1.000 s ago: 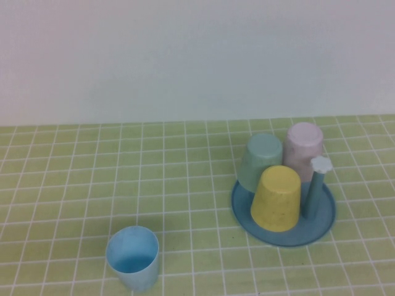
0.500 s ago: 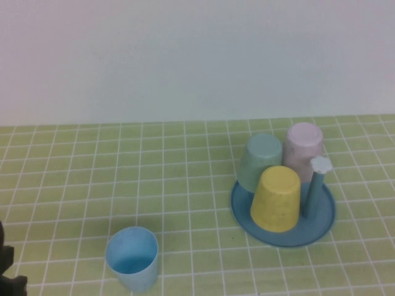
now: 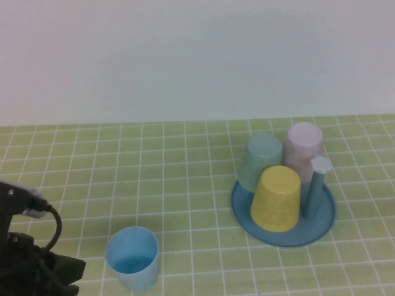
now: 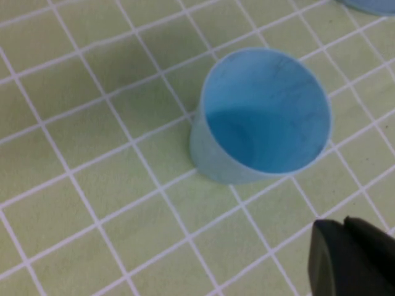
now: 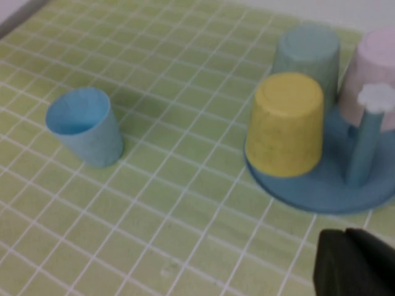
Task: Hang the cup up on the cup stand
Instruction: Pick up the cup from the table
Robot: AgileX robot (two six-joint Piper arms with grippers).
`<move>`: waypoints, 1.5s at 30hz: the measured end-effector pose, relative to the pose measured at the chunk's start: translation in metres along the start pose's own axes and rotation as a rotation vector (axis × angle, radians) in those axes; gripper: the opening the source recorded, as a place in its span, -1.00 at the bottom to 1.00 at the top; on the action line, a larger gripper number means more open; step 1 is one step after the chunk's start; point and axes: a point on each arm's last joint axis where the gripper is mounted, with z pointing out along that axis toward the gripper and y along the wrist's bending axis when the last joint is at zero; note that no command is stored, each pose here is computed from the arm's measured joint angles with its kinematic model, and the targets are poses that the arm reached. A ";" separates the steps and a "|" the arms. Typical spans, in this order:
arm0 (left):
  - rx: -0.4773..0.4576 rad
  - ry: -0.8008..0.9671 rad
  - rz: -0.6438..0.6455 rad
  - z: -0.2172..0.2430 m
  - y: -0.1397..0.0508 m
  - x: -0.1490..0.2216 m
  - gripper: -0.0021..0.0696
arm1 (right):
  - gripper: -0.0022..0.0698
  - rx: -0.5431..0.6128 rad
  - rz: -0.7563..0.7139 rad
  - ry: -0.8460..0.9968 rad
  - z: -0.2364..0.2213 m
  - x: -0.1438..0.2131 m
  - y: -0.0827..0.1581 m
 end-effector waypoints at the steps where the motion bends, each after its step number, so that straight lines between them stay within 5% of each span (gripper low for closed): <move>1: -0.001 0.012 -0.008 0.002 0.001 0.000 -0.94 | -0.94 0.000 0.031 0.053 0.002 -0.006 -0.002; 5: -0.014 0.032 -0.026 0.011 0.007 -0.001 -0.76 | -0.94 -0.022 0.125 0.227 0.013 -0.018 -0.008; 12: -0.017 0.061 -0.047 0.024 0.018 -0.020 0.05 | -0.94 -0.068 0.158 0.302 0.027 -0.019 -0.010; 23: 0.028 0.204 -0.050 0.060 0.039 -0.050 0.00 | -0.94 -0.076 0.153 0.302 0.028 -0.020 -0.010; 27: 0.036 0.259 0.039 0.079 0.027 -0.052 -0.10 | -0.94 -0.074 0.153 0.297 0.028 -0.020 -0.011; 34: -0.112 0.334 0.045 0.104 0.020 -0.060 -0.13 | -0.94 -0.070 0.151 0.290 0.028 -0.021 -0.011; 39: -0.117 0.380 0.050 0.120 0.020 -0.061 -0.14 | -0.94 -0.072 0.150 0.289 0.028 -0.021 -0.011; 42: -0.107 0.392 0.016 0.128 0.021 -0.060 -0.29 | -0.94 -0.073 0.141 0.289 0.028 -0.021 -0.011; 45: -0.106 0.398 0.002 0.131 0.021 -0.059 -0.69 | -0.94 -0.077 0.118 0.288 0.028 -0.021 -0.011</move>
